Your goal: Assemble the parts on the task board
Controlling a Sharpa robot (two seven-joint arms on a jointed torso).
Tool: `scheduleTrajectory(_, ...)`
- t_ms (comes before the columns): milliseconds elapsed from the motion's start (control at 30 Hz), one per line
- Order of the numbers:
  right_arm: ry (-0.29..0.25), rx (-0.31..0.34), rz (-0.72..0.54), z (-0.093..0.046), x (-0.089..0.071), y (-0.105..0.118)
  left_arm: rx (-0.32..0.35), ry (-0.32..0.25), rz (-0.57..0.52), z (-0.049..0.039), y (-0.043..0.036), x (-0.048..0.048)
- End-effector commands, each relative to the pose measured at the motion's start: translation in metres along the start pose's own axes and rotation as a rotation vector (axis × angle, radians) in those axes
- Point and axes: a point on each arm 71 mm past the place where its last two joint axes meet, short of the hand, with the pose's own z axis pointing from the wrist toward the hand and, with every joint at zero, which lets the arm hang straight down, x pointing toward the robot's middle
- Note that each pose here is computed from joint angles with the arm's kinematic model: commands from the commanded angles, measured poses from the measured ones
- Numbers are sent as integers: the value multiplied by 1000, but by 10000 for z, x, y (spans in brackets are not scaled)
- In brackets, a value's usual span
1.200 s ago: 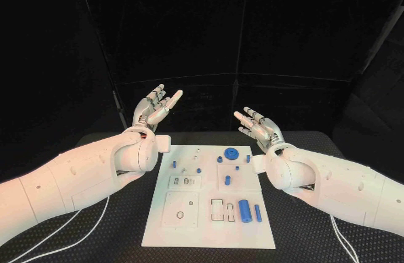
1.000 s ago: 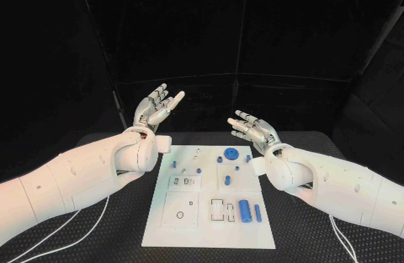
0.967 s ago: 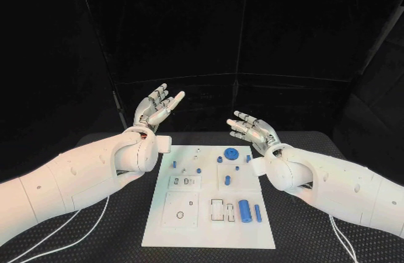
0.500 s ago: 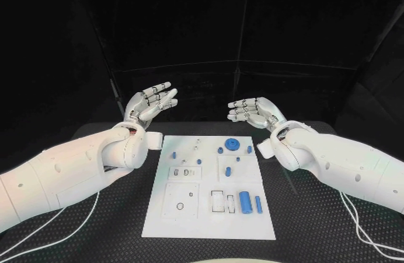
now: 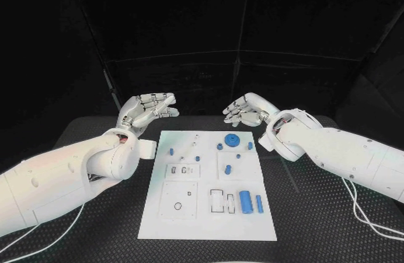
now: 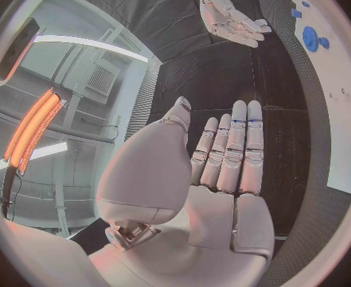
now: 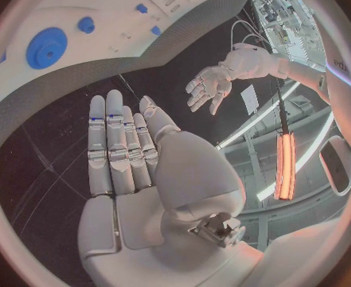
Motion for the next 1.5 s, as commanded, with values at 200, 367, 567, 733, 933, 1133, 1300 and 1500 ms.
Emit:
scheduleTrajectory(200,145,11,-385,41,116,121,-6,126,-46,-136,-59,246)
scheduleTrajectory(367,187,18,-461,61,170,156,-12,147,-60,-182,-60,308)
scheduleTrajectory(567,227,25,-510,70,214,176,-17,151,-63,-204,-54,313)
scheduleTrajectory(733,243,27,-525,78,238,188,-19,150,-63,-210,-47,305)
scheduleTrajectory(933,262,40,-540,93,260,175,-21,152,-64,-219,-48,305)
scheduleTrajectory(1133,271,40,-543,111,283,184,-23,154,-64,-220,-47,306)
scheduleTrajectory(1300,277,37,-542,124,300,193,-24,153,-64,-218,-44,301)
scheduleTrajectory(1500,294,48,-545,129,312,176,-25,153,-63,-221,-45,297)
